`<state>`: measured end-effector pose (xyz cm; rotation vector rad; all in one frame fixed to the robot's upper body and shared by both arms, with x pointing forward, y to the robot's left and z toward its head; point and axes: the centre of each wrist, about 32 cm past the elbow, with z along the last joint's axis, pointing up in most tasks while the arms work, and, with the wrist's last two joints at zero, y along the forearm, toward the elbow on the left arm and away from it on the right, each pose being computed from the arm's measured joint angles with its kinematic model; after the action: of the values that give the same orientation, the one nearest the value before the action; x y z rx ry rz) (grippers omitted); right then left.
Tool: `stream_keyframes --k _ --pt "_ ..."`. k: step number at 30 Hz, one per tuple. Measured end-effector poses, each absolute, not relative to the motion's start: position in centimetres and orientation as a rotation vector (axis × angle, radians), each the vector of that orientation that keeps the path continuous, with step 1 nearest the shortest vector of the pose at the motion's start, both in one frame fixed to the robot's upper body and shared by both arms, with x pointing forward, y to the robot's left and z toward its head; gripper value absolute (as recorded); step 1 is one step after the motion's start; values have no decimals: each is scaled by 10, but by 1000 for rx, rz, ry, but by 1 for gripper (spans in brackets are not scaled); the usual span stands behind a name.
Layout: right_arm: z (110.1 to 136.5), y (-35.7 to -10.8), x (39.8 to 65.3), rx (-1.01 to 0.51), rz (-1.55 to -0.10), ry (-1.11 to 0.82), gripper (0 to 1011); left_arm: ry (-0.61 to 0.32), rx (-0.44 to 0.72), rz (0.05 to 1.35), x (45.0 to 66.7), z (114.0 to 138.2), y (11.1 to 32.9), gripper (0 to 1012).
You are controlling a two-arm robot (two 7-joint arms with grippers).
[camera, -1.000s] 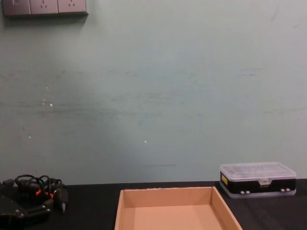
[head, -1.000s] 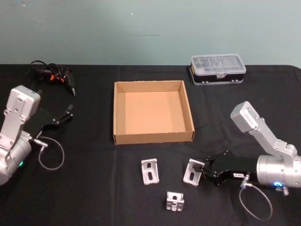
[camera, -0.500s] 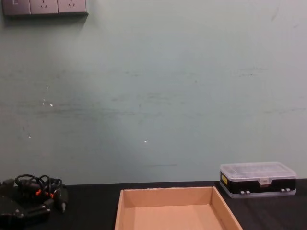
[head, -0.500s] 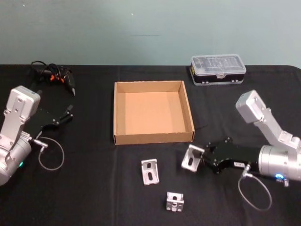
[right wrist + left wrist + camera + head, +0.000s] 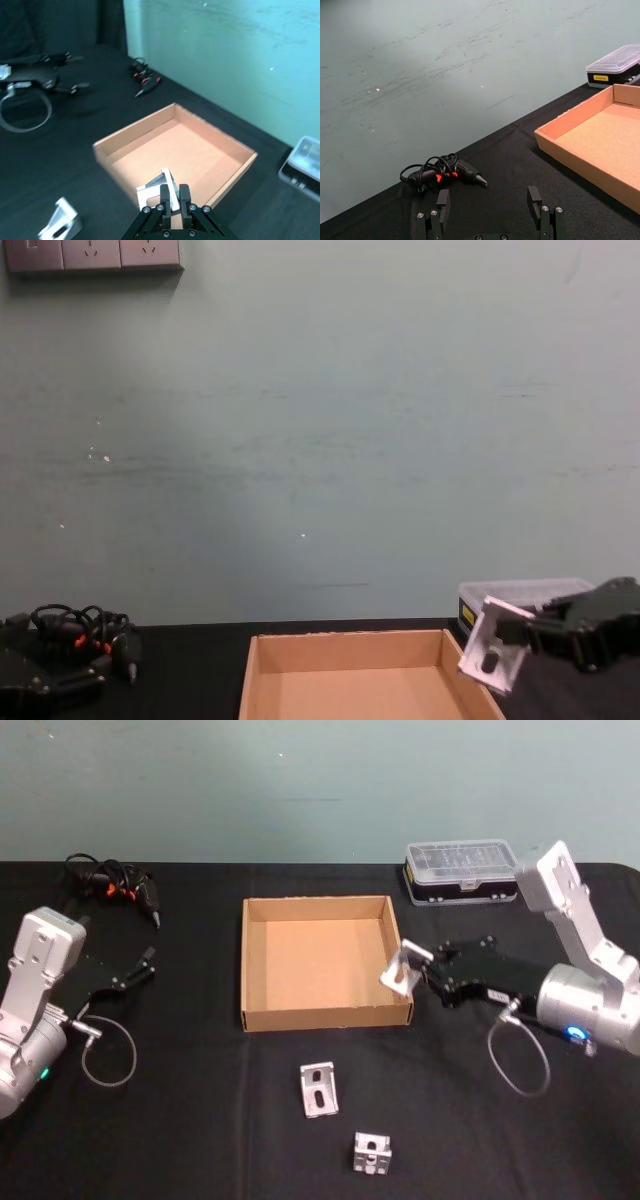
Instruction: Use one hand to pick up the angle iron from the table and place it into the box.
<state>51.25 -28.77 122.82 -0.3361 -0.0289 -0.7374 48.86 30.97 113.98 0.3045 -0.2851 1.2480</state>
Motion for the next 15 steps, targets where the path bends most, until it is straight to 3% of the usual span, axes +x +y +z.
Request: stream_keyframes --k 15 --pt "1199 -267 568 -331 -786 20 118 -285 304 1248 489 1140 310 1011"
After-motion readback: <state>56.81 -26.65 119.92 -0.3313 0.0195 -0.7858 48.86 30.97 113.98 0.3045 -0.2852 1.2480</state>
